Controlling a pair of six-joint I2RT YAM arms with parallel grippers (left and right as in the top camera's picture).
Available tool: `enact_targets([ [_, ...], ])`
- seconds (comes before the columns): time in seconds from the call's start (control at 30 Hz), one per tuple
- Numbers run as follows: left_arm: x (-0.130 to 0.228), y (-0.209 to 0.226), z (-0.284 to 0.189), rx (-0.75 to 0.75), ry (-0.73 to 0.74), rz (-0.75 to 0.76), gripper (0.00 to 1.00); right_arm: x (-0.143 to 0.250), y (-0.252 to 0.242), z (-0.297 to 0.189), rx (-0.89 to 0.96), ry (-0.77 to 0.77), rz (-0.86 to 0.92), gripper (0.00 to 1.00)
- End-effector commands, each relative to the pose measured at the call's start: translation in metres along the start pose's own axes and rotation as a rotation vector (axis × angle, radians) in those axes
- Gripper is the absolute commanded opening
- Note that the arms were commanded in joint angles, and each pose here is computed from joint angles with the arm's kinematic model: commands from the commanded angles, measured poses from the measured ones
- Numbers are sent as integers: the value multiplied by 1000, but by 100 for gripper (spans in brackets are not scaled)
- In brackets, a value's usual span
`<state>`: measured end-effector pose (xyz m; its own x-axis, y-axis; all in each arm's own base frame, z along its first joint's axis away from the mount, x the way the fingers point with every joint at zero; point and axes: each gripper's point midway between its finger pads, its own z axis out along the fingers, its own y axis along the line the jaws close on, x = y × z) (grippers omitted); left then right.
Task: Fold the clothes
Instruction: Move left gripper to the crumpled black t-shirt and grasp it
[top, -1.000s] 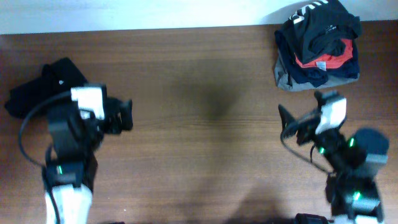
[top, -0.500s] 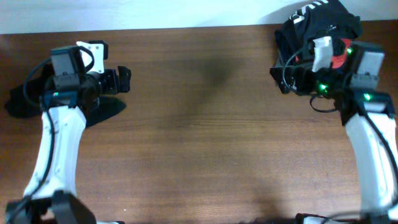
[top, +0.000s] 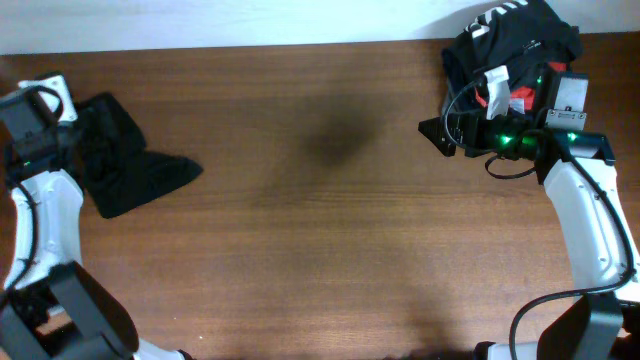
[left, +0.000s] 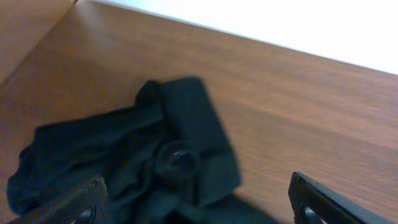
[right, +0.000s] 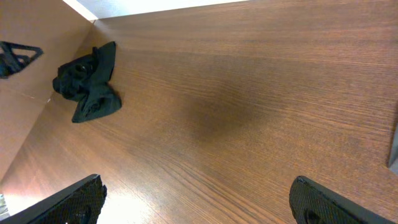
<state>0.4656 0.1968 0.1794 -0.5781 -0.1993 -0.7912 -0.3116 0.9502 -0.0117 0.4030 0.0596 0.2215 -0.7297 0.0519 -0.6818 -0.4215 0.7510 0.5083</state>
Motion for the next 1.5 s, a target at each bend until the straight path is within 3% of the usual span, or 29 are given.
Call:
enact_targets([
  [0.0,22,15,28,-31,56,-19,93,-6,4,-4,-23,-10,-3,99],
  [0.33,70,33,66,-120,177,-24,89,0,4,-4,-17,10,18,99],
  [0.47,79,35,68,-129,204,-24,77,0,4,-4,-17,11,19,99],
  [0.7,116,35,72,-130,328,-37,30,0,4,-4,-16,11,19,99],
  [0.87,132,52,71,-238,374,-116,24,2,-2,-4,14,17,22,99],
  [0.93,132,53,70,-249,372,-120,17,2,-3,-4,20,19,24,99],
  [0.97,132,55,70,-262,370,-135,6,2,-3,-4,20,19,24,99],
  [1.0,132,56,69,-274,368,-152,1,2,-3,-4,20,20,24,99],
  [1.1,127,54,68,-276,353,-221,1,2,-3,-4,20,19,24,99],
  [1.23,98,30,63,-173,311,-240,1,2,-3,-4,20,20,24,99],
  [1.47,29,-28,26,-21,195,-128,1,2,-3,-4,19,20,25,97],
])
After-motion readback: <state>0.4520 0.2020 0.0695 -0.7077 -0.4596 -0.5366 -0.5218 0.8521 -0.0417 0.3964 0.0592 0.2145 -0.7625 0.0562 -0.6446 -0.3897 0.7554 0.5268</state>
